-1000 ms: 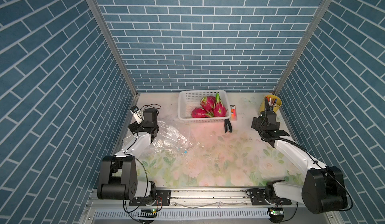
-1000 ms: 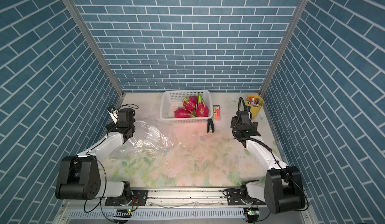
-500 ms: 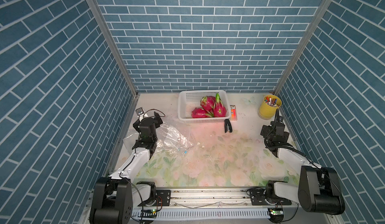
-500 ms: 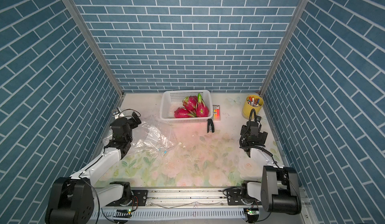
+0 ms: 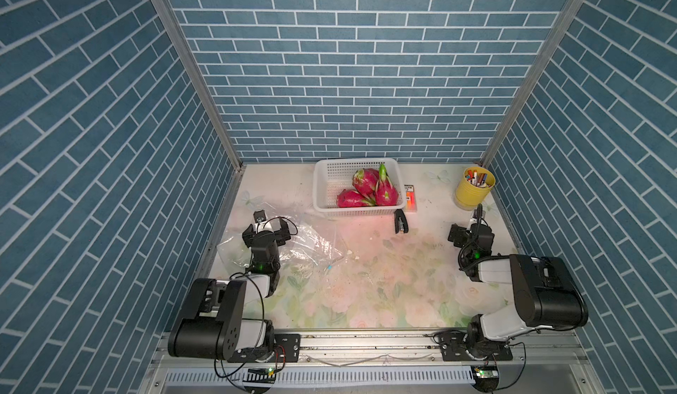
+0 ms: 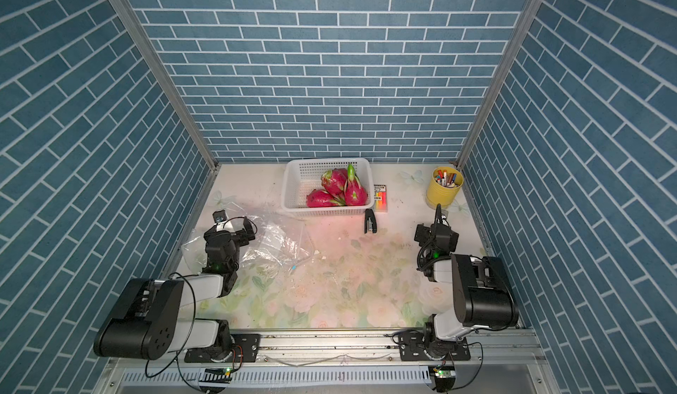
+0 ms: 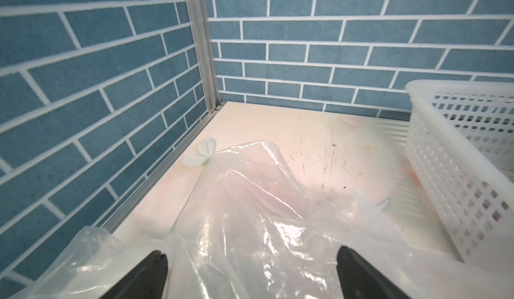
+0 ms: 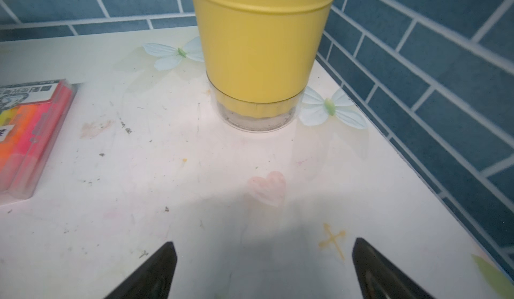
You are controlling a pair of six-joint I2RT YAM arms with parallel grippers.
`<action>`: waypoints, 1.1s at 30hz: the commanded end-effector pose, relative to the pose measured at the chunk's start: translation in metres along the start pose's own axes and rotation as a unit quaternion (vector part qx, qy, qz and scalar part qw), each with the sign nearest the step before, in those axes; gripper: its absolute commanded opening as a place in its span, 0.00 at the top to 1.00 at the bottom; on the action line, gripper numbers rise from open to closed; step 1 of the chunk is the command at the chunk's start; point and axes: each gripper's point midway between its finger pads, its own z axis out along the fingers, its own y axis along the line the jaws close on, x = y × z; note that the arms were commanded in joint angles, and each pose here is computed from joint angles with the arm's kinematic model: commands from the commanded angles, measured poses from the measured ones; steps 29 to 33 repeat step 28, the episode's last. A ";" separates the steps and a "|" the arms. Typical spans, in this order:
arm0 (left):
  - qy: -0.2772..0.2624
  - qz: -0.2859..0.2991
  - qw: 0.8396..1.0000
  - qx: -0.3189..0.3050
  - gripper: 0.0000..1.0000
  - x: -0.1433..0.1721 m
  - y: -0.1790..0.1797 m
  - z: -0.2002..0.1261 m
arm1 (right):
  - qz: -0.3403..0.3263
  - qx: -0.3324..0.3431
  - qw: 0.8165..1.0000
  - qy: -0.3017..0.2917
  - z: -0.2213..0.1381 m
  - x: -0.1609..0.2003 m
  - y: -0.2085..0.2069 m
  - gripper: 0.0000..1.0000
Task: Open the zip-top bag and take out the dragon fruit
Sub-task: Reset both arms
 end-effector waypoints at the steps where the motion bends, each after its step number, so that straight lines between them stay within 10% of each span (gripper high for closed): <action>1: -0.062 0.010 0.997 0.052 0.00 -0.019 -0.017 -0.001 | -0.014 -0.026 0.999 -0.037 0.004 -0.026 0.010 0.02; 33: -0.050 0.014 0.996 0.073 0.00 -0.008 -0.023 0.006 | -0.012 -0.028 0.999 -0.034 0.005 -0.026 0.010 0.01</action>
